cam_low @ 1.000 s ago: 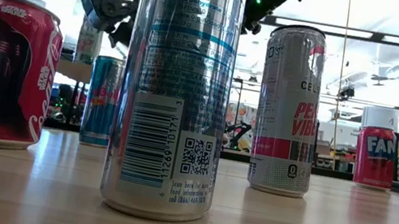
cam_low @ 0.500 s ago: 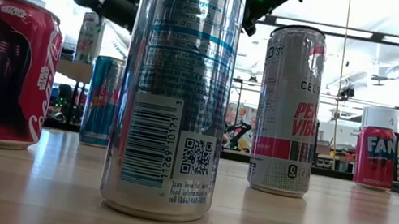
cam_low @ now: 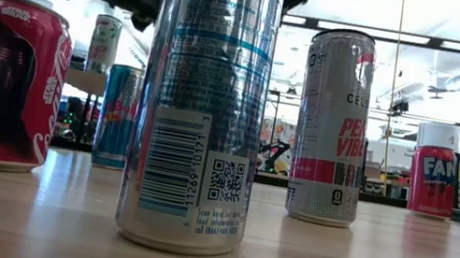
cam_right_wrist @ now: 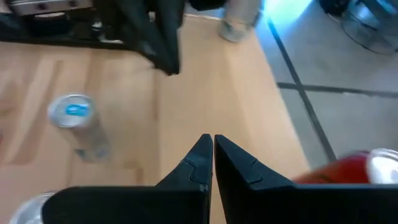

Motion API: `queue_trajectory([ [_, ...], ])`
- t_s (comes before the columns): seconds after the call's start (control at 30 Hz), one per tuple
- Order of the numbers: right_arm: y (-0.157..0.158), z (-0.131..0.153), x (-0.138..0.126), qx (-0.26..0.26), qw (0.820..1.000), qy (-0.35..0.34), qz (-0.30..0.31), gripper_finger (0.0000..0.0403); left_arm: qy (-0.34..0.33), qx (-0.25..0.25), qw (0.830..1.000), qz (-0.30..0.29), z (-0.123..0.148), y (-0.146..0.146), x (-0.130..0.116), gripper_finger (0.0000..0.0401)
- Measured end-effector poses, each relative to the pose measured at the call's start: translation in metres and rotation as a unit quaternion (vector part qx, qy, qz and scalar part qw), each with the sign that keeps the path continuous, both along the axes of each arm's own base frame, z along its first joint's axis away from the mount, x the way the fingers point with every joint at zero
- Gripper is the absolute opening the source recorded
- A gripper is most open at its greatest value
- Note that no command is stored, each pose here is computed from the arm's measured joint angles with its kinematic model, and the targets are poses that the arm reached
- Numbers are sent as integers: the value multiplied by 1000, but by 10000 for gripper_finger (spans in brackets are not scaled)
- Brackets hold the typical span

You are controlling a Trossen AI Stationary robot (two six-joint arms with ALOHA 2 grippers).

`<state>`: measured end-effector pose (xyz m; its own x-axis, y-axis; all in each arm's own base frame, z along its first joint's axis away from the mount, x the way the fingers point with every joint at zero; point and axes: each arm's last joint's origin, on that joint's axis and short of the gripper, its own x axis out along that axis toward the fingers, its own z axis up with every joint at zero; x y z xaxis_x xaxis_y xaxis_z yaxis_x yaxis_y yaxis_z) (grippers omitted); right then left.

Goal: Place canned beverage on shelf
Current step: Put the red black soda can on the shelf

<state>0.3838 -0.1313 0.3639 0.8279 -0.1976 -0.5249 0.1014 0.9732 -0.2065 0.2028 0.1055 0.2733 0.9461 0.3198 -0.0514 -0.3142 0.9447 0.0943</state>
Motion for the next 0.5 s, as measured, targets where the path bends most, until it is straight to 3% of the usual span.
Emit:
queue_trajectory([
  [0.23, 21, -3, -4, 11, 1000, -8, 11, 9, -17, -4, 1000, -9, -1, -14, -19, 0],
  [0.5, 31, -12, -25, 6, 999, -51, 10, 9, -22, 2, 1000, -9, -3, -17, -24, 0],
])
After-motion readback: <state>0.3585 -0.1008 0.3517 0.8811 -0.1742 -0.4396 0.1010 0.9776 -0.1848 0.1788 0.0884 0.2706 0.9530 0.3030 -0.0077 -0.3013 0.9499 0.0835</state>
